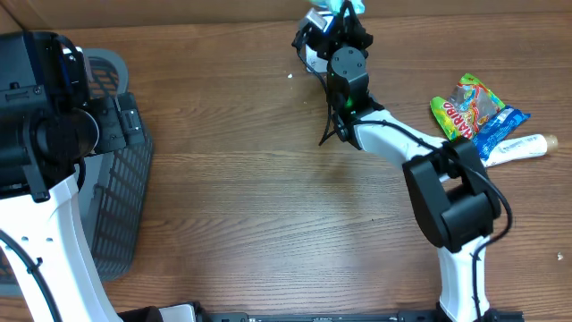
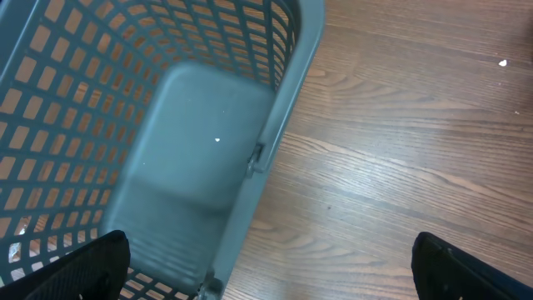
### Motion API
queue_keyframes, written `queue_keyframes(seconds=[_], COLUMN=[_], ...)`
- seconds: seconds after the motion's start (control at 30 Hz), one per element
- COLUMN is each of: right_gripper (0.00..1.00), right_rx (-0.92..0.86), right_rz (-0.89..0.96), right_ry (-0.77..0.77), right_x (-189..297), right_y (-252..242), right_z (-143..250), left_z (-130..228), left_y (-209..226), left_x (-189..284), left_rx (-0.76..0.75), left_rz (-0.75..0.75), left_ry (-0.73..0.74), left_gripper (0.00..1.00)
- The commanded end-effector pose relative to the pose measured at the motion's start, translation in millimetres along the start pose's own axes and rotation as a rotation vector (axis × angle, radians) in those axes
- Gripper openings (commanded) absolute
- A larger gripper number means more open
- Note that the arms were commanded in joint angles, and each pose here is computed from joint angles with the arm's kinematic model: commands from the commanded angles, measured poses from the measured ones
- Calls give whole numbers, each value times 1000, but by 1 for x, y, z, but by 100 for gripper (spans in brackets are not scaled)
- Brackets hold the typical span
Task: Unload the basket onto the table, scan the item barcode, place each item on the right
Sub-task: 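Lift the mint pouch and hold it in front of the scanner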
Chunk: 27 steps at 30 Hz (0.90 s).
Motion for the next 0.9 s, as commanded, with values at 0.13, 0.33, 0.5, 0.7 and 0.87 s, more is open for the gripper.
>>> queue_keyframes(seconds=[0.13, 0.33, 0.5, 0.7, 0.87], right_gripper=[4, 4, 4, 4, 4], right_rx=[113, 121, 130, 88, 132], right_rz=[-45, -57, -97, -45, -123], right_ry=[-3, 6, 50, 23, 45], right_x=[-16, -25, -41, -50, -49], right_y=[35, 37, 23, -3, 14], right_z=[26, 34, 28, 12, 19], left_z=[-3, -3, -3, -3, -3], left_y=[2, 2, 2, 2, 2], left_x=[3, 3, 3, 3, 3], left_rx=[-5, -5, -5, -5, -5], left_rz=[-6, -6, -6, -6, -6], left_ry=[-15, -15, -15, -15, -15], left_gripper=[100, 100, 100, 100, 100])
Point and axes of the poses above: each gripper's point midway between its finger pads, its own x axis back along the fingers, its own y axis along the line the jaws close on, z = x × y, the point moved 4 cm from there along x, back along the fingers, and after that the axes turned 6 degrees about x, right-handed, at the moved point
